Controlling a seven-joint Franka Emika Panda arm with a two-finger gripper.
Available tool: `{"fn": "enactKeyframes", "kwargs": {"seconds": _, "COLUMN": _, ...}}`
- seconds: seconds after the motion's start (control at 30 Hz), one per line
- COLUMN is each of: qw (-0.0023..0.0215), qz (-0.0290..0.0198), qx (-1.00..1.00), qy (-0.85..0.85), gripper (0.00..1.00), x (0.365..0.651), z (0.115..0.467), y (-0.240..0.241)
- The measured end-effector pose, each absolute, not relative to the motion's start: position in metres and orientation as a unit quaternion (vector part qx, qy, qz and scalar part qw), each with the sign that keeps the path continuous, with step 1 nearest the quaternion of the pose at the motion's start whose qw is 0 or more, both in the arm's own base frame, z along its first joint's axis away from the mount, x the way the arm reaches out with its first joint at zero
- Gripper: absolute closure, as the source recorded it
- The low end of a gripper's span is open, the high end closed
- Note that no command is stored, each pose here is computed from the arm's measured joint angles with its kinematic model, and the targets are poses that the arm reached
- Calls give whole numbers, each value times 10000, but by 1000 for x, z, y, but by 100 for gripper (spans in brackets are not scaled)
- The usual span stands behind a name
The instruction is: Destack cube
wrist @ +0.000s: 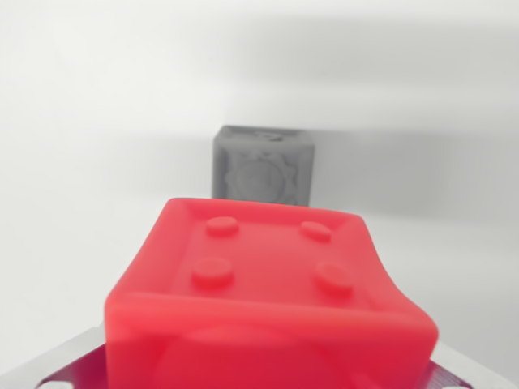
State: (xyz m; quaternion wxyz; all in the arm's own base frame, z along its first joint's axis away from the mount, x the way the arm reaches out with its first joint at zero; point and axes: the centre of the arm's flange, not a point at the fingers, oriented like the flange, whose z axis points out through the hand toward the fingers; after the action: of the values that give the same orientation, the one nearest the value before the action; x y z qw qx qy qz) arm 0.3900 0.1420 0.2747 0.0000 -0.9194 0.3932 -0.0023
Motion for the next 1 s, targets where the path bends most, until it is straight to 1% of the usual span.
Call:
{"fn": "enactKeyframes", "kwargs": {"seconds": 0.1, "qw": 11, "qz": -39, "qx": -9192, "qy": 3937, "gripper": 100, "x": 390, "z": 279, "y": 142}}
{"fn": "enactKeyframes", "kwargs": {"seconds": 0.3, "qw": -8, "qz": -1, "qx": -9157, "qy": 4018, "gripper": 100, "x": 392, "z": 276, "y": 134}}
{"fn": "enactKeyframes", "kwargs": {"seconds": 0.57, "qw": -3, "qz": 10, "qx": -9100, "qy": 4147, "gripper": 100, "x": 397, "z": 275, "y": 123}}
{"fn": "enactKeyframes", "kwargs": {"seconds": 1.0, "qw": -3, "qz": 19, "qx": -9001, "qy": 4357, "gripper": 100, "x": 404, "z": 272, "y": 103}}
